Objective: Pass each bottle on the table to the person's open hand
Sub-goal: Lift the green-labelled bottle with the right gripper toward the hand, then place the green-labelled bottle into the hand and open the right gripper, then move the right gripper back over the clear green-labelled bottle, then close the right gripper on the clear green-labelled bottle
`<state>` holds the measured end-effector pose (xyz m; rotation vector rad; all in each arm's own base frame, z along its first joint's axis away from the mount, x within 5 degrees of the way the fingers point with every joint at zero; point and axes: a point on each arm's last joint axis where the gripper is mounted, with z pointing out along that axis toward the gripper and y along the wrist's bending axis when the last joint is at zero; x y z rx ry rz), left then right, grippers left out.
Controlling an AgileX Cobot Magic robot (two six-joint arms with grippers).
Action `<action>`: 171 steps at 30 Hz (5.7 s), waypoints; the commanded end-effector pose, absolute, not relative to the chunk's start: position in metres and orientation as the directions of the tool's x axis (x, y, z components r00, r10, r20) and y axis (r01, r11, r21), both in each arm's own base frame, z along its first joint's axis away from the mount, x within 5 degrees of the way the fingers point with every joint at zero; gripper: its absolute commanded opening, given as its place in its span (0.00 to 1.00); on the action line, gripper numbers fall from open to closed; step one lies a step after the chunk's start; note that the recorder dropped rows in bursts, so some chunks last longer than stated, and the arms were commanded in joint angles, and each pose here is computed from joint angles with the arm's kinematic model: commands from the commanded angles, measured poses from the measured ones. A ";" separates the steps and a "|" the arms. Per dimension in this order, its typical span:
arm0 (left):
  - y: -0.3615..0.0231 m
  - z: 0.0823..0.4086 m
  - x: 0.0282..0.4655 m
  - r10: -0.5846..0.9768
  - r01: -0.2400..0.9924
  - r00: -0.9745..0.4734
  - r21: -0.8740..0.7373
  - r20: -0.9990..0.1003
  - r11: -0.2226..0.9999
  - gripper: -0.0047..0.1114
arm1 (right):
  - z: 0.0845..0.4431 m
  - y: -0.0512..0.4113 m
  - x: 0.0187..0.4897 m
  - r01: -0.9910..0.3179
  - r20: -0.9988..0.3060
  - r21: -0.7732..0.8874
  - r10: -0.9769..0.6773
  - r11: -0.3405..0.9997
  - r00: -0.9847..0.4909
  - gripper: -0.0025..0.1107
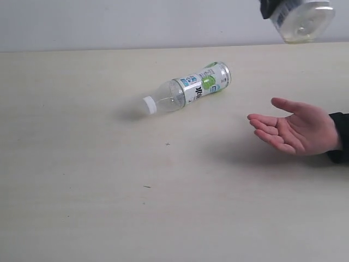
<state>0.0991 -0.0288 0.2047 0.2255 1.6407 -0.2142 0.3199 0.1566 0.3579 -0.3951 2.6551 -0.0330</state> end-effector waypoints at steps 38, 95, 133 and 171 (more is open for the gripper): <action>-0.028 0.204 0.098 0.012 0.267 -0.078 -0.009 -0.997 0.964 0.05 | 0.219 0.116 0.265 -0.079 -0.253 -0.081 -0.097 0.994 -0.962 0.02; -0.028 0.204 0.098 0.012 0.267 -0.078 -0.009 -0.997 0.964 0.05 | 0.308 0.119 0.279 -0.249 -0.466 -0.130 -0.280 0.960 -0.839 0.72; -0.028 0.204 0.098 0.012 0.267 -0.078 -0.009 -0.997 0.964 0.05 | 0.177 0.205 0.387 -0.697 -0.077 -0.623 -0.859 -0.355 0.507 0.71; -0.028 0.205 0.098 0.011 0.267 -0.074 -0.009 -0.997 0.964 0.05 | 0.111 0.249 0.389 -0.615 -0.027 -0.697 -0.843 -0.369 0.537 0.71</action>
